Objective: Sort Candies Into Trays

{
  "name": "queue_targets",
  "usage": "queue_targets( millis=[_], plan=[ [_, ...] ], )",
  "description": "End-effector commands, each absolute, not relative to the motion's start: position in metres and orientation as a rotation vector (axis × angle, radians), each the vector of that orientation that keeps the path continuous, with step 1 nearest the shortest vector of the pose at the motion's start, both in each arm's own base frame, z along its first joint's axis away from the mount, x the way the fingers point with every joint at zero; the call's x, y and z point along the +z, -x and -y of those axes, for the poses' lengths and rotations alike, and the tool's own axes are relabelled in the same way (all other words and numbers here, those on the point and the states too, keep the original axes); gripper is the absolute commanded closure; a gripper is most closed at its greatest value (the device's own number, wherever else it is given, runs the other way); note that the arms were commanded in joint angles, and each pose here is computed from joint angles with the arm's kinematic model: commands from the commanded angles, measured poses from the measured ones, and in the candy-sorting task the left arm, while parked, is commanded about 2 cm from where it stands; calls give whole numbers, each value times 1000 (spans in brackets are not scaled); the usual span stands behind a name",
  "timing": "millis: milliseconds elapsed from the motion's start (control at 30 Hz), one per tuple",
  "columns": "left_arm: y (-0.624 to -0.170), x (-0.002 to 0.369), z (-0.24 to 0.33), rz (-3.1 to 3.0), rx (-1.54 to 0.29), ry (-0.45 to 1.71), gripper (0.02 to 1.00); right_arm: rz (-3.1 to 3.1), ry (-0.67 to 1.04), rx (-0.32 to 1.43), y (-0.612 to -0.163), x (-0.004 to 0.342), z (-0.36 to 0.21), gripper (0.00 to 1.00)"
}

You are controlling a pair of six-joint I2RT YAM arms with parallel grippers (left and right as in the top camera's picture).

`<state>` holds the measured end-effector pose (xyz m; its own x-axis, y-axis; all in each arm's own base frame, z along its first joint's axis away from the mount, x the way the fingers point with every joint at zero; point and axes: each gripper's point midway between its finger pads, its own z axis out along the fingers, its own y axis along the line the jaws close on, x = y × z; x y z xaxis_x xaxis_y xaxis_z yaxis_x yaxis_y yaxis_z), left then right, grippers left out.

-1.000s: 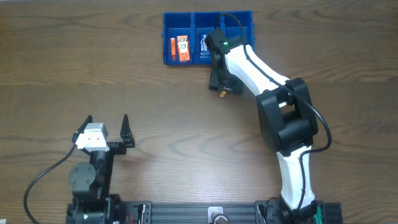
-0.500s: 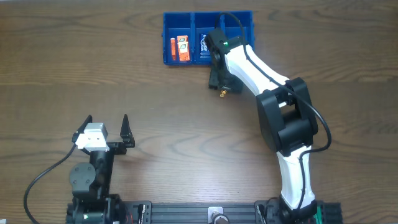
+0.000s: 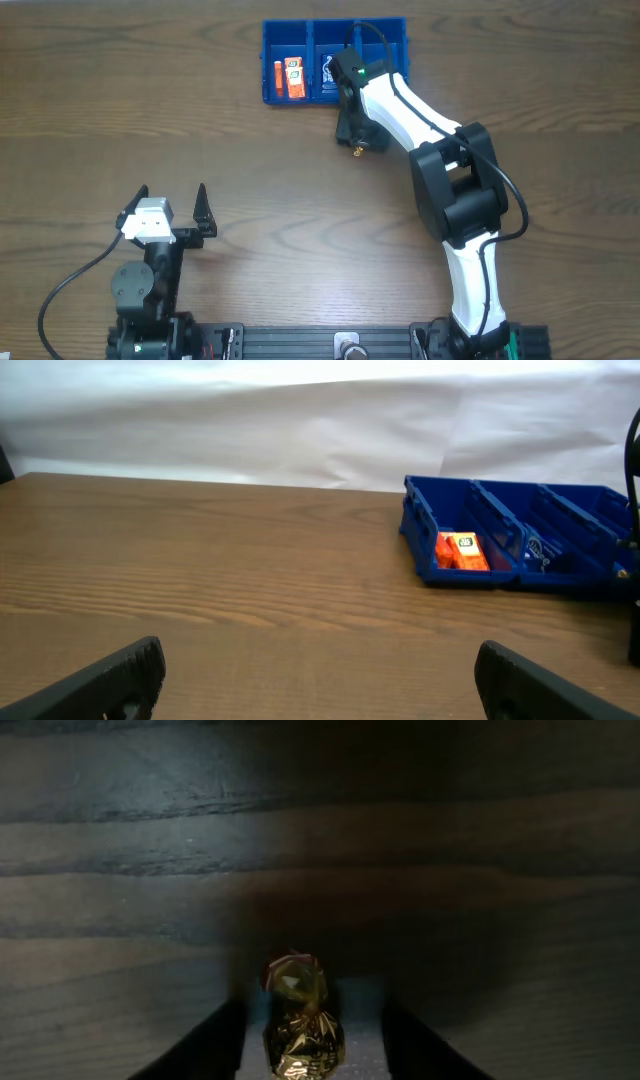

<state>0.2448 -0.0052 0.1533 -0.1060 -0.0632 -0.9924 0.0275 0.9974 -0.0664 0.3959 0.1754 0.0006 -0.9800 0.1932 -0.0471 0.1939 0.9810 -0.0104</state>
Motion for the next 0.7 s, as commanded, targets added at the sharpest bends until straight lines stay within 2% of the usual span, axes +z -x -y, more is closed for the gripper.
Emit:
queue_targets(
  millis=[33, 133, 400, 700],
  plan=[
    [-244, 137, 7, -1726, -78, 13, 20, -3094, -336, -65, -393, -11, -172, 645],
    [-244, 137, 7, -1726, -78, 13, 20, -3093, -336, -64, -393, -11, -172, 711],
    [-244, 137, 7, -1726, -78, 13, 23, -3094, -341, -64, -393, -11, -172, 812],
    [-244, 137, 7, -1726, -78, 13, 23, -3073, -338, -45, -396, -1, -173, 825]
  ],
)
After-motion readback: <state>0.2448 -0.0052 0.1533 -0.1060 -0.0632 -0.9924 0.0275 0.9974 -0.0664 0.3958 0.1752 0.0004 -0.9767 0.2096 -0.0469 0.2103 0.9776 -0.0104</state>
